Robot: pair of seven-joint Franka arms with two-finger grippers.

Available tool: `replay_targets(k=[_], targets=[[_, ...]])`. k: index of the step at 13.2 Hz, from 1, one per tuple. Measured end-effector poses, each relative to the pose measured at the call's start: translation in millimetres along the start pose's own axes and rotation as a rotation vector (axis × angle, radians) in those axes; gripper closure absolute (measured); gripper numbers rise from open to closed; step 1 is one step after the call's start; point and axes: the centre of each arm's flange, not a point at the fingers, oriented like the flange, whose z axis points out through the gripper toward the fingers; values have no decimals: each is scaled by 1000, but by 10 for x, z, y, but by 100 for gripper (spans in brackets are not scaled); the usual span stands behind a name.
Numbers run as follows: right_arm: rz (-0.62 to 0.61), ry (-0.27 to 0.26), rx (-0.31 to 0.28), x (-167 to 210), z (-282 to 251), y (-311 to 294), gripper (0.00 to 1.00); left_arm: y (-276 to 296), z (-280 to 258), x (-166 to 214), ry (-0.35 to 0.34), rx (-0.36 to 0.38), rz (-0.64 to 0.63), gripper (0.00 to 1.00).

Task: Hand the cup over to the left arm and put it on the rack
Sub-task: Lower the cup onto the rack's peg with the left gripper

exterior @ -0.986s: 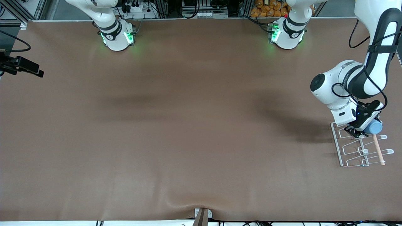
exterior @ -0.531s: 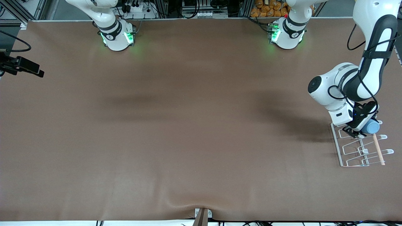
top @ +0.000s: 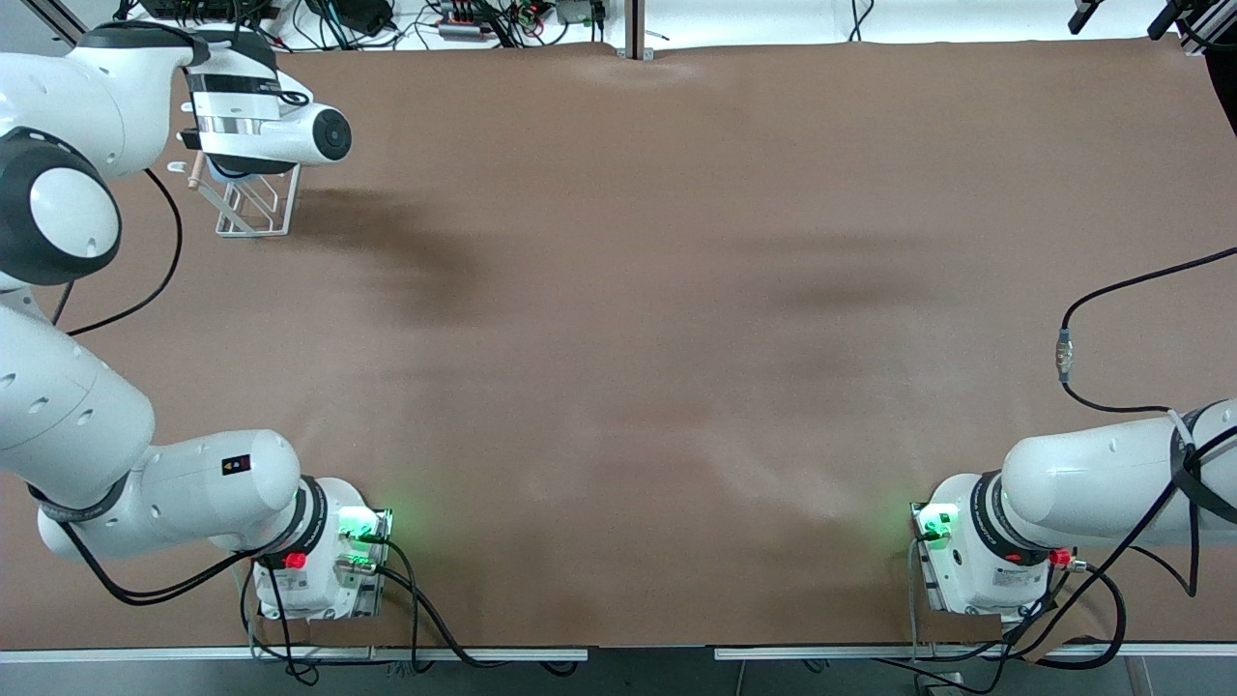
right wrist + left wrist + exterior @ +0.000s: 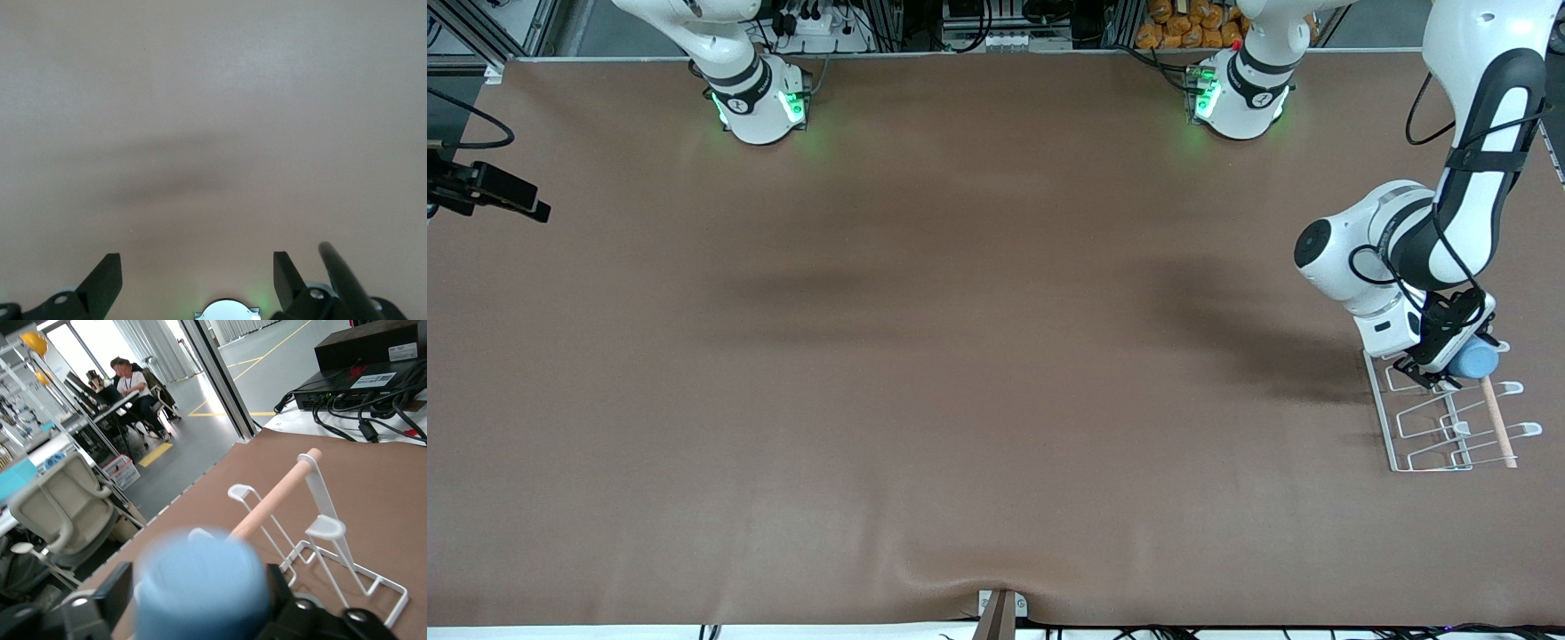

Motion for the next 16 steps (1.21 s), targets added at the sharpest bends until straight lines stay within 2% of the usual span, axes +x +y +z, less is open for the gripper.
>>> replay_targets(k=[1, 6, 12, 14, 16], targets=[[0, 5, 0, 5, -4, 1, 0, 3, -10, 26, 4, 0, 15, 0], [4, 30, -2, 34, -23, 20, 0, 10, -34, 97, 14, -3, 33, 0], [13, 61, -3, 68, -51, 72, 0, 17, -71, 421, 48, -11, 88, 0], [12, 65, -3, 68, -64, 71, 0, 73, -143, 537, 54, -41, 120, 0], [12, 66, -3, 68, -68, 69, 0, 128, -218, 713, 18, -97, 144, 0]])
